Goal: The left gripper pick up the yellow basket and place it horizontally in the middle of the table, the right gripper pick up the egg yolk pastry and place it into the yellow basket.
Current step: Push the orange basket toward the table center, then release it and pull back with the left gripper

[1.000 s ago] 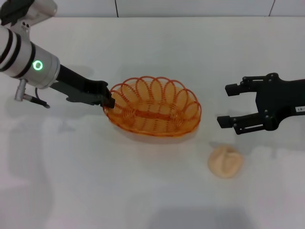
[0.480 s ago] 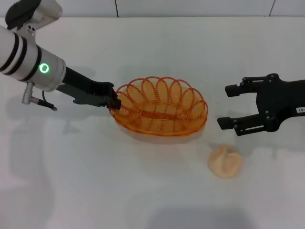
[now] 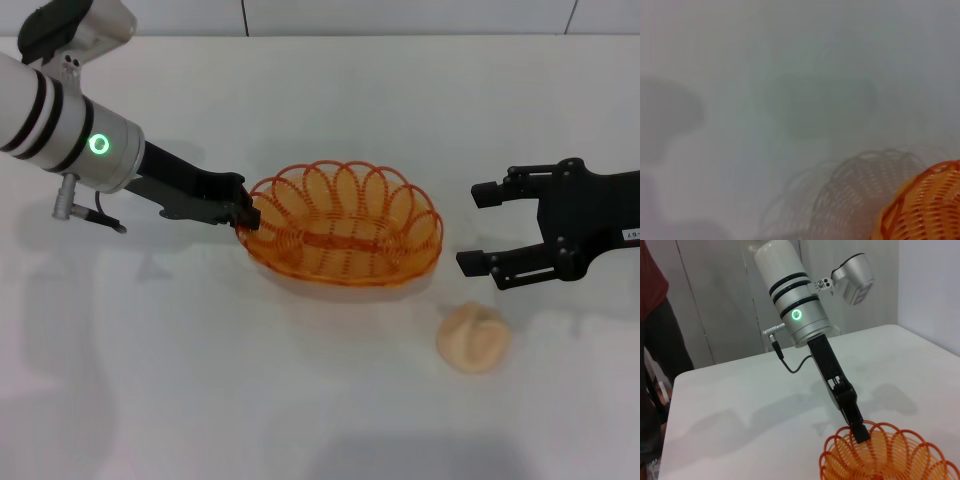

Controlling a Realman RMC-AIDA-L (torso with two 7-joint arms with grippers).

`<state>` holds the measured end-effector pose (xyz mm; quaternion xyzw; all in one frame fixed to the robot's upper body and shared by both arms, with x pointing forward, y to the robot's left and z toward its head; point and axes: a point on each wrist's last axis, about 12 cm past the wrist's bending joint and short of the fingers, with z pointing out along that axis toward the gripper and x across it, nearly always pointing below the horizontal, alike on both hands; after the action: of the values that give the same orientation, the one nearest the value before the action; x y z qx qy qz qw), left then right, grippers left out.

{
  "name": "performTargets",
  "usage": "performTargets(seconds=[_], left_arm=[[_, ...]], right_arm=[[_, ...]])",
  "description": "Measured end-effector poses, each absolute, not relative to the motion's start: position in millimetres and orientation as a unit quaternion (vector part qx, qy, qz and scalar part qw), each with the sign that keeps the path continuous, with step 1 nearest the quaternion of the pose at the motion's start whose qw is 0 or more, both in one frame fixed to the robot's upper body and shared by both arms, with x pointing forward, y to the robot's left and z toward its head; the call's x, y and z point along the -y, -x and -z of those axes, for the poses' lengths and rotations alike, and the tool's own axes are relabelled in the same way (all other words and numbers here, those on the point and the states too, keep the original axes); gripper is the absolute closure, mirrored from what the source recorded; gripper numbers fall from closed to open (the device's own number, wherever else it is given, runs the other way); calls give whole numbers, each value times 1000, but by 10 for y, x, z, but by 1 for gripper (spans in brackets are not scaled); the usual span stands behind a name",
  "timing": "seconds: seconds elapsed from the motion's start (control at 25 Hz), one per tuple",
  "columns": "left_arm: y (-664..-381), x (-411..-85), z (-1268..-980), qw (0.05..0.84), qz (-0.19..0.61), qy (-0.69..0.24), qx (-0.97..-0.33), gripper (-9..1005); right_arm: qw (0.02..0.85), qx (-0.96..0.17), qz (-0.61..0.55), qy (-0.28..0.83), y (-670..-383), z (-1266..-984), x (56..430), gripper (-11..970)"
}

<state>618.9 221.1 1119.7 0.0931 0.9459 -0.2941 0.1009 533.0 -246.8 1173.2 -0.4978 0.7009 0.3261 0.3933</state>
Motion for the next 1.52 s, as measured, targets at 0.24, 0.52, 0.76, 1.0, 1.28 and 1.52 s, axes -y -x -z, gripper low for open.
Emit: performTargets(seconds=[0.24,0.52,0.76,1.0,1.28,1.52], left_arm=[[-6170,-2218,-11181,101,302,-88,-944,872],[-6163,-2224,-11171,100,303,-87,-944,868],[-6168,-2202,-11192,108,317,-94,-938,748],[-6172,-2216,-11199,114,317,-103,-936,497],[-6191,-2258,-11236,121,315,-106,-935,190],[-6235,-2361,-11326,149,312,-113,-932,110]], right_arm=[[392,-701,-327,498,-5327,-11727,2469,172],[392,-700,-327,499,-5327,-11732,2466,175],[393,-700,-327,499,-5326,-11736,2467,177],[392,-701,-326,499,-5327,-11738,2471,179],[395,-702,-325,495,-5330,-11744,2489,181],[396,-703,-324,494,-5337,-11742,2492,183]])
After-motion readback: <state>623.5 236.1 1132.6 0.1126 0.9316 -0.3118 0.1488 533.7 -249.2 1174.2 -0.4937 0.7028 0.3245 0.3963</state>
